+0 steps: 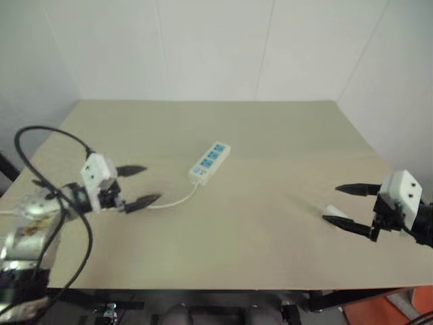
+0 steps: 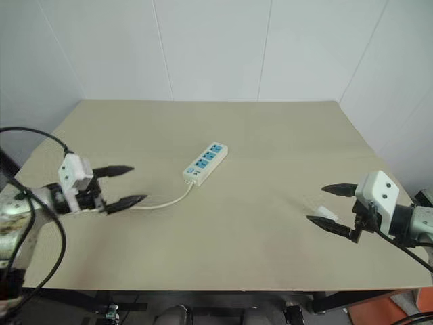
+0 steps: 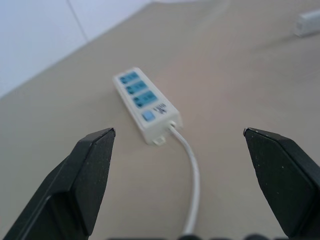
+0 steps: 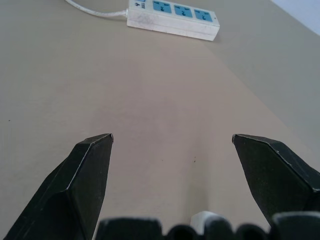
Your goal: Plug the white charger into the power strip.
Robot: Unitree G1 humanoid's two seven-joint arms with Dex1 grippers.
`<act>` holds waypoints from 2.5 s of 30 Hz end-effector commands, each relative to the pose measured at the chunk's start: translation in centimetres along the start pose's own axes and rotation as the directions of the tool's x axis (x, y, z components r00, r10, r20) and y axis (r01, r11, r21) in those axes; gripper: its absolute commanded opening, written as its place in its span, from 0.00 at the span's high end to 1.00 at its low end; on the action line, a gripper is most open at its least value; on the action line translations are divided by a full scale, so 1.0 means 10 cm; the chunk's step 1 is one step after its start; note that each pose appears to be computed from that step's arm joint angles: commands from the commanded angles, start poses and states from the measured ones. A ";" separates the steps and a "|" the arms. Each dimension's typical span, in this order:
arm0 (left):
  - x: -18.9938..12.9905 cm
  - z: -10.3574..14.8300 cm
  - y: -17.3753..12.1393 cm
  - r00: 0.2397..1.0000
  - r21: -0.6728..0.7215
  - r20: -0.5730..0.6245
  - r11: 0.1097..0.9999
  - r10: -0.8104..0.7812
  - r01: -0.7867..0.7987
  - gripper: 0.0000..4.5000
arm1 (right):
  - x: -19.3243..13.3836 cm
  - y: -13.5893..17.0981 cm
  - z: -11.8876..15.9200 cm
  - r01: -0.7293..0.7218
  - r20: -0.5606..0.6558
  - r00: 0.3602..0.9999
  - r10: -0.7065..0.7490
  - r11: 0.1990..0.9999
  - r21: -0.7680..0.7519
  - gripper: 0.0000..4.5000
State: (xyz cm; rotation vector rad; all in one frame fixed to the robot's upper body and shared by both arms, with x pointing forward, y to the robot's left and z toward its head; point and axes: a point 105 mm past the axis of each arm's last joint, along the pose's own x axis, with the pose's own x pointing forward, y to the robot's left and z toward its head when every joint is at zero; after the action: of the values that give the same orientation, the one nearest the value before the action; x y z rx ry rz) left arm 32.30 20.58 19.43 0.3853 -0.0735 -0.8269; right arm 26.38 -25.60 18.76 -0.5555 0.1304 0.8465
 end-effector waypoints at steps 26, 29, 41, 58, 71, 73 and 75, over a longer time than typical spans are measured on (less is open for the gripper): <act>1.70 -0.28 0.11 0.955 -0.212 -0.065 0.931 0.291 -0.298 0.00 | 0.54 -0.10 0.52 0.123 0.177 0.977 -0.122 0.992 0.007 0.00; 1.76 -0.36 0.05 0.955 -0.204 -0.102 0.934 0.278 -0.294 0.00 | 0.54 -0.10 0.52 0.124 0.179 0.976 -0.123 0.992 0.004 0.00; 1.78 -0.67 -0.07 0.941 -0.228 -0.213 0.923 0.263 -0.310 0.00 | 0.53 -0.08 0.56 0.114 0.193 0.975 -0.112 0.994 0.000 0.00; 1.82 -0.86 -0.31 0.954 -0.272 -0.249 0.933 0.167 -0.234 0.00 | 0.53 -0.06 0.60 0.101 0.199 0.975 -0.097 0.995 -0.005 0.00; 1.86 -0.90 -0.46 0.963 -0.187 -0.225 0.963 0.150 -0.194 0.00 | 0.52 -0.02 0.62 0.103 0.204 0.974 -0.101 0.995 0.001 0.00; 1.86 -0.95 -0.50 0.961 -0.215 -0.236 0.957 0.144 -0.196 0.00 | 0.52 -0.02 0.63 0.102 0.206 0.973 -0.100 0.995 0.001 0.00; 1.86 -1.00 -0.53 0.957 -0.260 -0.250 0.942 0.147 -0.213 0.00 | 0.52 -0.01 0.64 0.101 0.209 0.973 -0.099 0.995 0.000 0.00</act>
State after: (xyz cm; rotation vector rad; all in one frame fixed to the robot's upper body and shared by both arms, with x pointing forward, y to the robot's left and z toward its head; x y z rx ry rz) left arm 43.99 7.31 8.40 0.2235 0.1626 -0.5839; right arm 29.66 -18.86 20.99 -0.4650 -0.0343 0.8171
